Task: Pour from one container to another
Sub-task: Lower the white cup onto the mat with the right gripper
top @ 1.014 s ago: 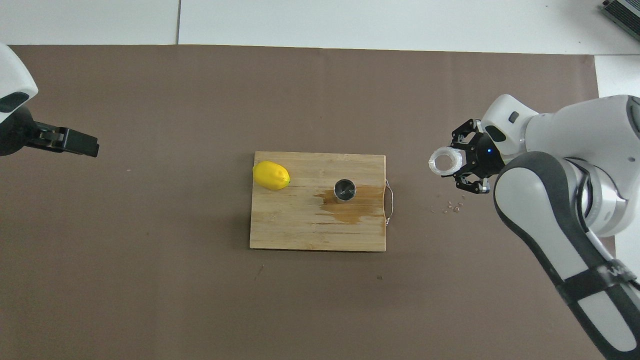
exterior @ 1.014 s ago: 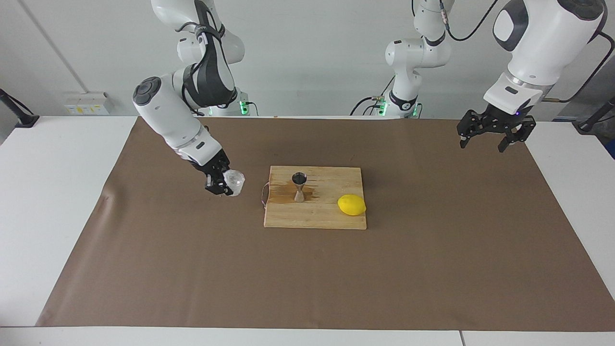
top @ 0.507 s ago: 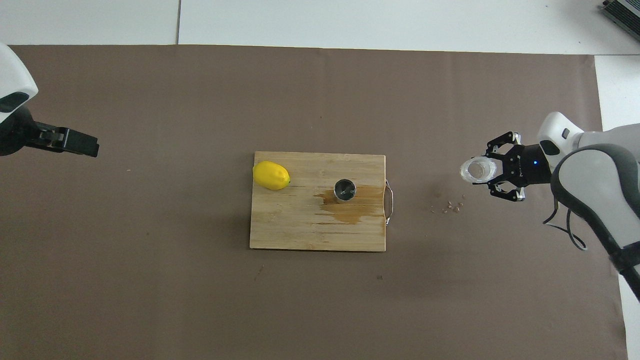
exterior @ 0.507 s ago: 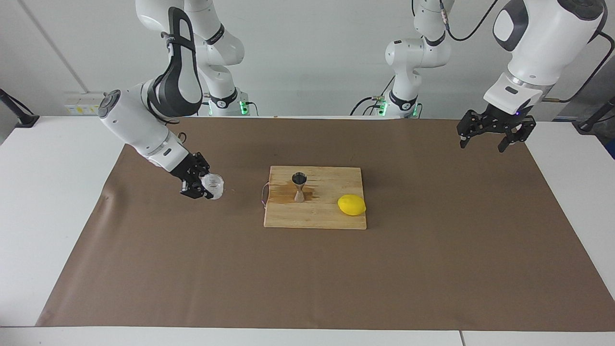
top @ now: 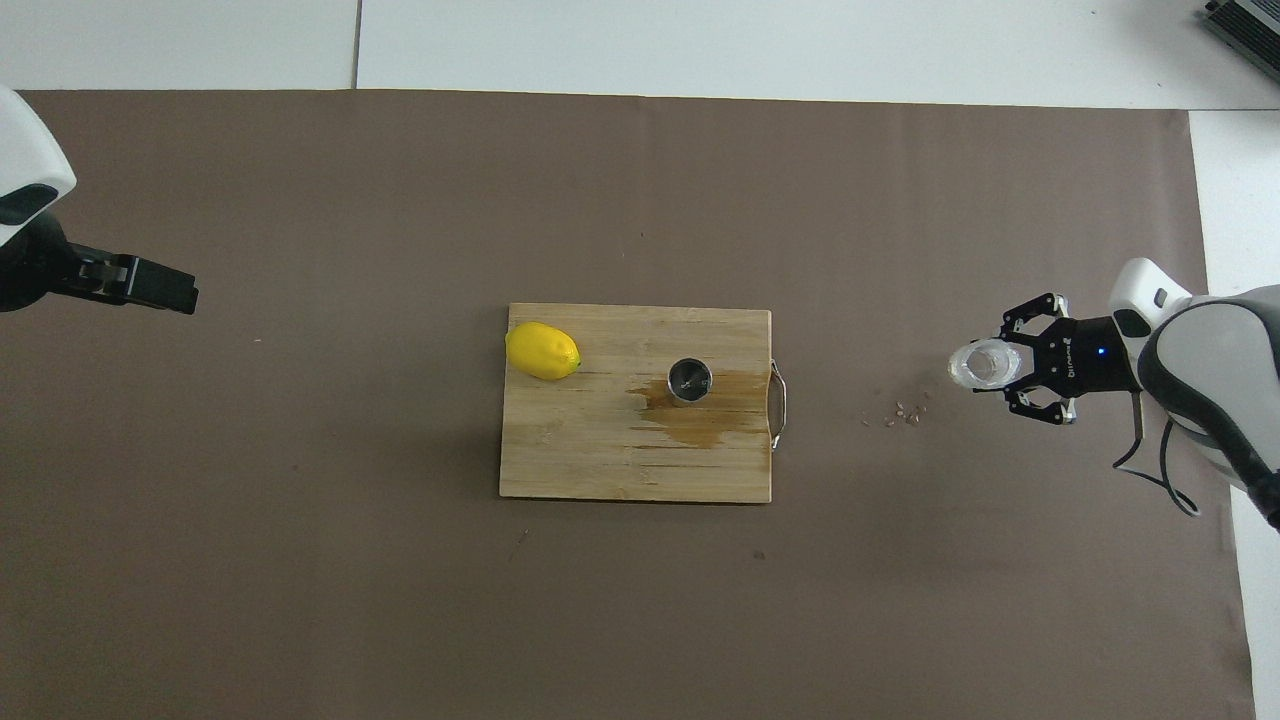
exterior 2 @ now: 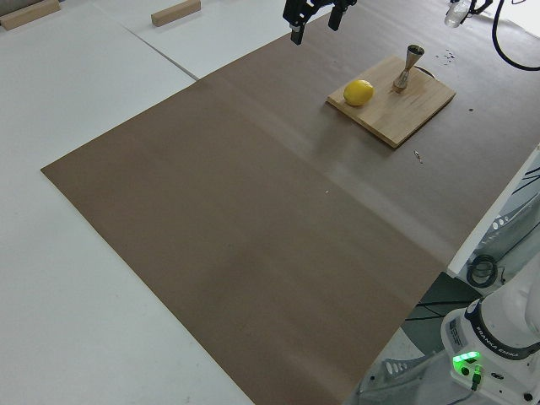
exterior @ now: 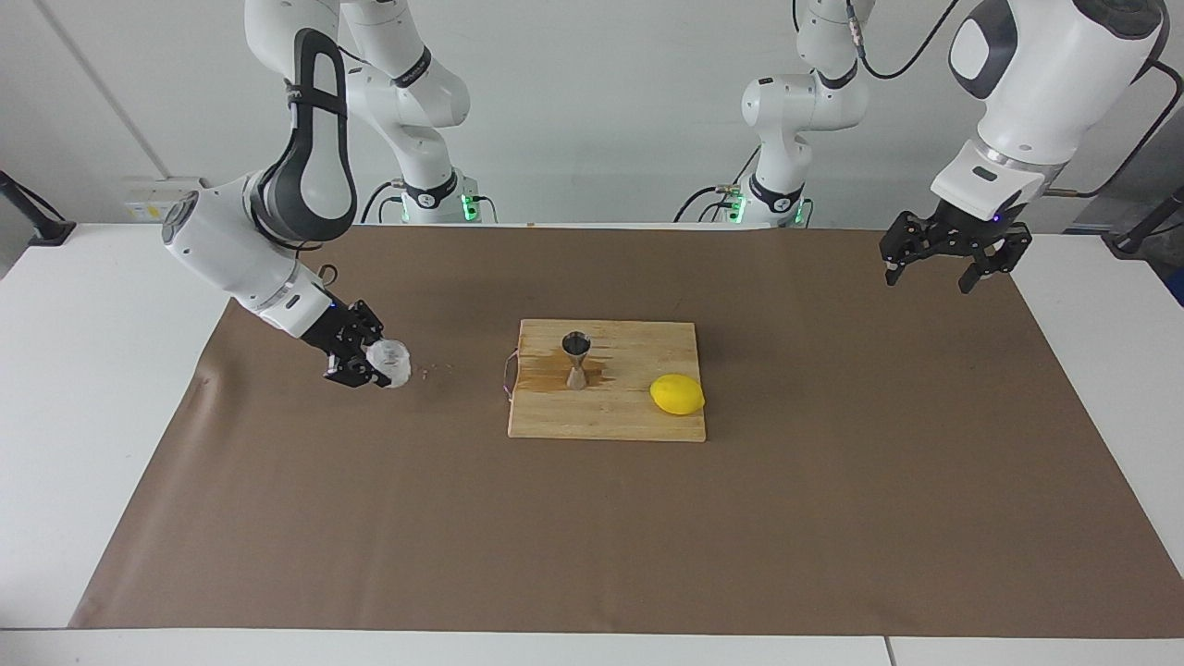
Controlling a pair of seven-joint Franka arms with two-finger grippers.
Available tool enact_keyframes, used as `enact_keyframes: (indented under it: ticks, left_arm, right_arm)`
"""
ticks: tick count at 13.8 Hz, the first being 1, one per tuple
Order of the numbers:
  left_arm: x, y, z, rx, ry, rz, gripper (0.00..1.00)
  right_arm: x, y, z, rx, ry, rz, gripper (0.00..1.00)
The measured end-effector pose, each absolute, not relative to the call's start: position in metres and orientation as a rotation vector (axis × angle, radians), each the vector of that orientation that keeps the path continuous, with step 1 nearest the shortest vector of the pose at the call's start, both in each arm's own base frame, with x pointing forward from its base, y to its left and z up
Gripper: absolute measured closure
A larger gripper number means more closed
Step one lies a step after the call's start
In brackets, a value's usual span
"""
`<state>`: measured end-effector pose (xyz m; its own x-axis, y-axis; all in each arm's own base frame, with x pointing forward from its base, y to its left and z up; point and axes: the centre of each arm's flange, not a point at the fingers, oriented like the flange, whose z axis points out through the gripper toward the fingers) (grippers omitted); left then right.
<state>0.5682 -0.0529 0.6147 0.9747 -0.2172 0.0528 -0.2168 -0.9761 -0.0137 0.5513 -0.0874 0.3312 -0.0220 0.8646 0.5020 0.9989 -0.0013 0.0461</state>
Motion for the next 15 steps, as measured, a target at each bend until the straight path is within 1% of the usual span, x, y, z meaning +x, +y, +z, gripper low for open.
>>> enact_keyframes:
  ticks: [3, 6, 9, 14, 15]
  left_arm:
    - [0.568, -0.053, 0.615, -3.114, 0.342, -0.085, 0.00]
    - [0.568, -0.053, 0.615, -3.114, 0.342, -0.085, 0.00]
    - [0.568, -0.053, 0.615, -3.114, 0.342, -0.085, 0.00]
    - [0.568, -0.053, 0.615, -3.114, 0.342, -0.085, 0.00]
    - [0.568, -0.053, 0.615, -3.114, 0.342, -0.085, 0.00]
  right_arm:
    - [0.545, -0.095, 0.312, -1.910, -1.939, -0.561, 0.50]
    - [0.538, -0.103, 0.301, -1.909, -1.920, -0.553, 0.50]
    - [0.524, -0.110, 0.285, -1.913, -1.880, -0.537, 0.50]
    - [0.513, -0.115, 0.273, -1.906, -1.850, -0.548, 0.50]
    - [0.512, -0.114, 0.272, -1.905, -1.846, -0.548, 0.44]
